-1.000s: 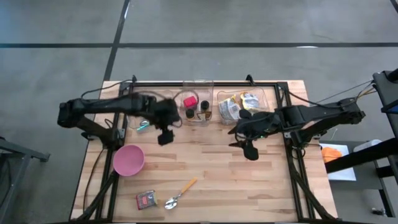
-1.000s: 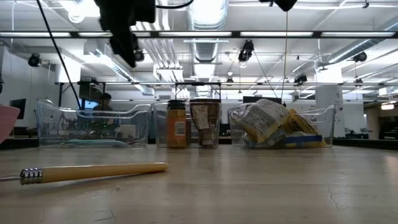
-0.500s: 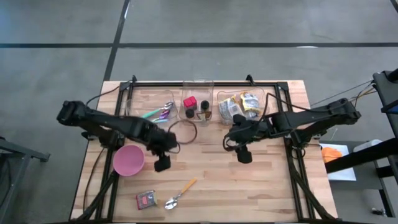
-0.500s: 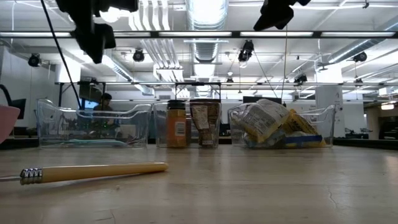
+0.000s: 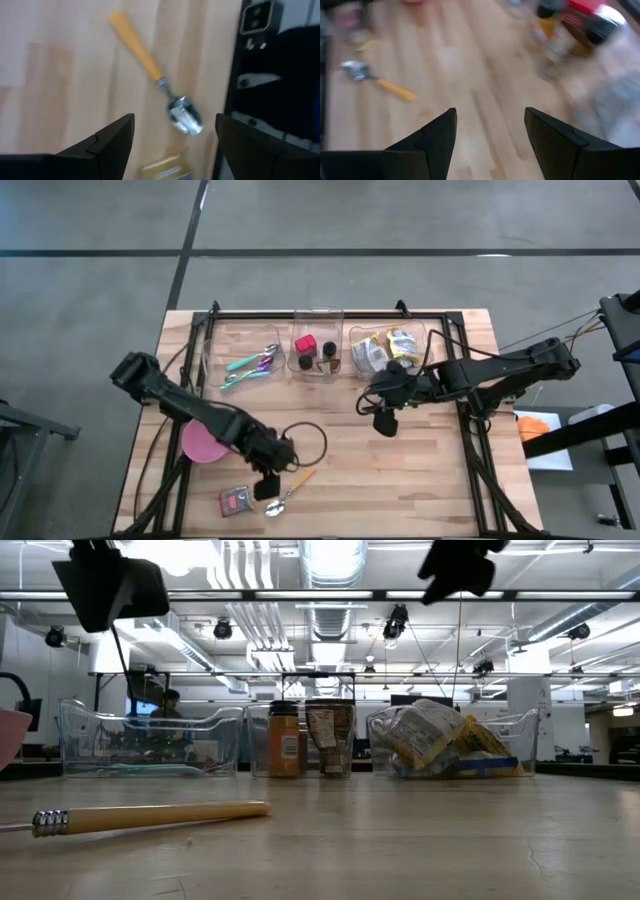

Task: Pick & Place Food Item
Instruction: Put the yellow spoon into the left transparent bin

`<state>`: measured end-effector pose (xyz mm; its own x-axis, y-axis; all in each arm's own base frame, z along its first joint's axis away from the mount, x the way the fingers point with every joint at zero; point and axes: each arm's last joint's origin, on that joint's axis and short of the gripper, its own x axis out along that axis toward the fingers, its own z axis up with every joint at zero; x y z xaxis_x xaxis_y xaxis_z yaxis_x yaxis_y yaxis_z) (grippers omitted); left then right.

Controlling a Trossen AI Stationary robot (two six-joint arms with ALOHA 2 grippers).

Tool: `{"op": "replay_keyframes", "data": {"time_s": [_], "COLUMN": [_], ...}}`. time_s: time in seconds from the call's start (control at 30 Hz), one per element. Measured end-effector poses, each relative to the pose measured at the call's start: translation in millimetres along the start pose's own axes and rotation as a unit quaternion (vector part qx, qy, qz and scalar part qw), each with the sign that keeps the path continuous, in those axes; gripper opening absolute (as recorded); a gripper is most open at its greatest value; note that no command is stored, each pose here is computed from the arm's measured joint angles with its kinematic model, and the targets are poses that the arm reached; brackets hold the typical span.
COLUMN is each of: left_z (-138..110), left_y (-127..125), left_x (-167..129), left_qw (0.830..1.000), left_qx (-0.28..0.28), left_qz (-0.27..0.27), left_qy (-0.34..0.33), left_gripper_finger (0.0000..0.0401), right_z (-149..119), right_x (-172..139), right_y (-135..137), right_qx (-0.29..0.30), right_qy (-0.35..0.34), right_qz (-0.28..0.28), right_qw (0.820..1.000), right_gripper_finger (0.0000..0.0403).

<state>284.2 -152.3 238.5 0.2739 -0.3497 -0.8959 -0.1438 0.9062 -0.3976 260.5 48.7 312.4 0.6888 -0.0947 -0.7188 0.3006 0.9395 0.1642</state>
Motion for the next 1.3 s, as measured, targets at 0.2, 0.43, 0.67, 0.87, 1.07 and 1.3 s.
{"op": "replay_keyframes", "data": {"time_s": [0.2,0.43,0.67,0.87,1.07,1.3], "left_z": [9,8,11,6,9,14], "left_y": [-13,-3,-1,1,-5,-13], "left_x": [17,37,54,77,89,109], "left_qw": [0.993,0.964,0.958,0.963,0.970,0.979], "left_qx": [-0.115,-0.261,-0.277,-0.253,-0.222,-0.175], "left_qz": [-0.007,0.044,0.066,0.095,0.096,0.102], "left_qy": [-0.034,-0.030,-0.028,-0.005,0.001,0.013], "left_gripper_finger": [0.0288,0.0288,0.0287,0.0287,0.0287,0.0287], "right_z": [-17,-25,-30,-40,-45,-50], "right_x": [-15,-46,-91,-121,-132,-121], "right_y": [-13,-31,-47,-61,-67,-66], "right_qx": [0.027,0.096,0.135,0.173,0.181,0.167], "right_qy": [0.024,0.025,-0.030,-0.074,-0.091,-0.076], "right_qz": [-0.140,-0.176,-0.136,-0.102,-0.087,-0.100], "right_qw": [0.990,0.979,0.981,0.977,0.975,0.978], "right_gripper_finger": [0.0228,0.0228,0.0228,0.0228,0.0228,0.0228]}}
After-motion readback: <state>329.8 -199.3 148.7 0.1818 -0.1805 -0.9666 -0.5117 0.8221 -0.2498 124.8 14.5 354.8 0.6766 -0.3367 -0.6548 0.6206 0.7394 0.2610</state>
